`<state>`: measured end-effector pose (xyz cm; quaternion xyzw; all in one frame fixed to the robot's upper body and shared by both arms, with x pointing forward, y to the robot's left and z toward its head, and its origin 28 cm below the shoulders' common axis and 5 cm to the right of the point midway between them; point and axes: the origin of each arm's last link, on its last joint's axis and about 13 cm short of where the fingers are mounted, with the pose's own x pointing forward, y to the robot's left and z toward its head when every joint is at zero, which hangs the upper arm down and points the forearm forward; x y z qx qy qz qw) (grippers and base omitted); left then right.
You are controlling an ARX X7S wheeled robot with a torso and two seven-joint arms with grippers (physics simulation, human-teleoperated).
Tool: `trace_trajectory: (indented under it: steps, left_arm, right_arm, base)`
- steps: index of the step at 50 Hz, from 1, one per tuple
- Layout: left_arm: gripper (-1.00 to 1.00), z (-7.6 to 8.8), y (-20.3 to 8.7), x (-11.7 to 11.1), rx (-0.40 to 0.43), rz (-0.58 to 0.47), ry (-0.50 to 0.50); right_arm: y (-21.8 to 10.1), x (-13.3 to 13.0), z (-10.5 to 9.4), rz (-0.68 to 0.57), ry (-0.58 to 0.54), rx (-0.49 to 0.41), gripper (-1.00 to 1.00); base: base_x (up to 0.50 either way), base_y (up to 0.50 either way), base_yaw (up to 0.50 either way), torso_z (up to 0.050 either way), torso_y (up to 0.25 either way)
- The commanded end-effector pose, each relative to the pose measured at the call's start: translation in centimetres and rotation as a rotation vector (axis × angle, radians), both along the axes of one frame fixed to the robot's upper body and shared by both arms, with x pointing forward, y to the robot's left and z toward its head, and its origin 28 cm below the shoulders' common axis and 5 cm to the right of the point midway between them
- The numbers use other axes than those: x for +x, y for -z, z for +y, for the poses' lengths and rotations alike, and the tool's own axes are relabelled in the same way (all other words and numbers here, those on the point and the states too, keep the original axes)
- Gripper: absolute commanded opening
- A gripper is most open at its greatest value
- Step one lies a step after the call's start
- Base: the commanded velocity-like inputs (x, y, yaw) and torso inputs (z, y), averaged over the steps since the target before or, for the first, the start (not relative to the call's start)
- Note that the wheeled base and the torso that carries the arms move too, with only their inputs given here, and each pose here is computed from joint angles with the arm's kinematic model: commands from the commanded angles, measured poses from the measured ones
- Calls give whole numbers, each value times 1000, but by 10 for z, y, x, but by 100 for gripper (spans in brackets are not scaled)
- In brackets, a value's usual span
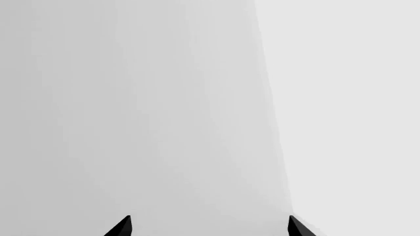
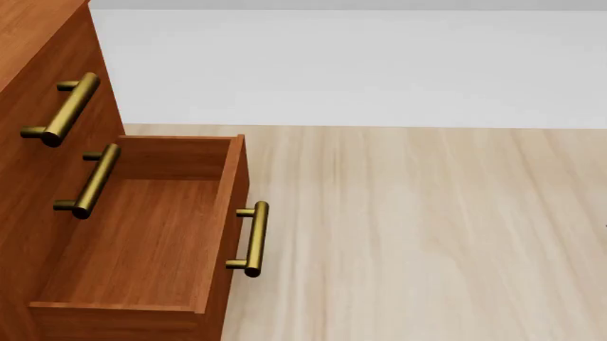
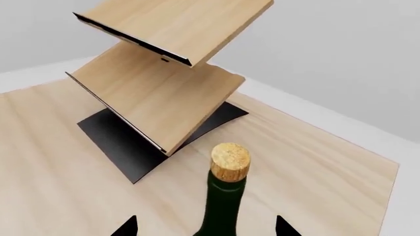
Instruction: Put the wine bottle in the bottom drawer of the cabinet.
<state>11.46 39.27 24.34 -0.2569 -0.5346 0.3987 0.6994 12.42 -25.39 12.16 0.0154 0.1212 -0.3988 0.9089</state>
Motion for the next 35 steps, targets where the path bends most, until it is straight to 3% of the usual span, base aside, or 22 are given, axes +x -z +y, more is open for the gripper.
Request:
trace_trajectory:
  steps: [1,35]
  left_arm:
    - [100,0,0,0,2,0,1]
    - [100,-1,0,1,7,8,2]
  right_arm:
    - [3,7,-7,13,22,-4,100]
    - [17,23,-18,45,46,15,100]
  base:
    - [0,0,0,0,0]
    - [0,0,0,0,0]
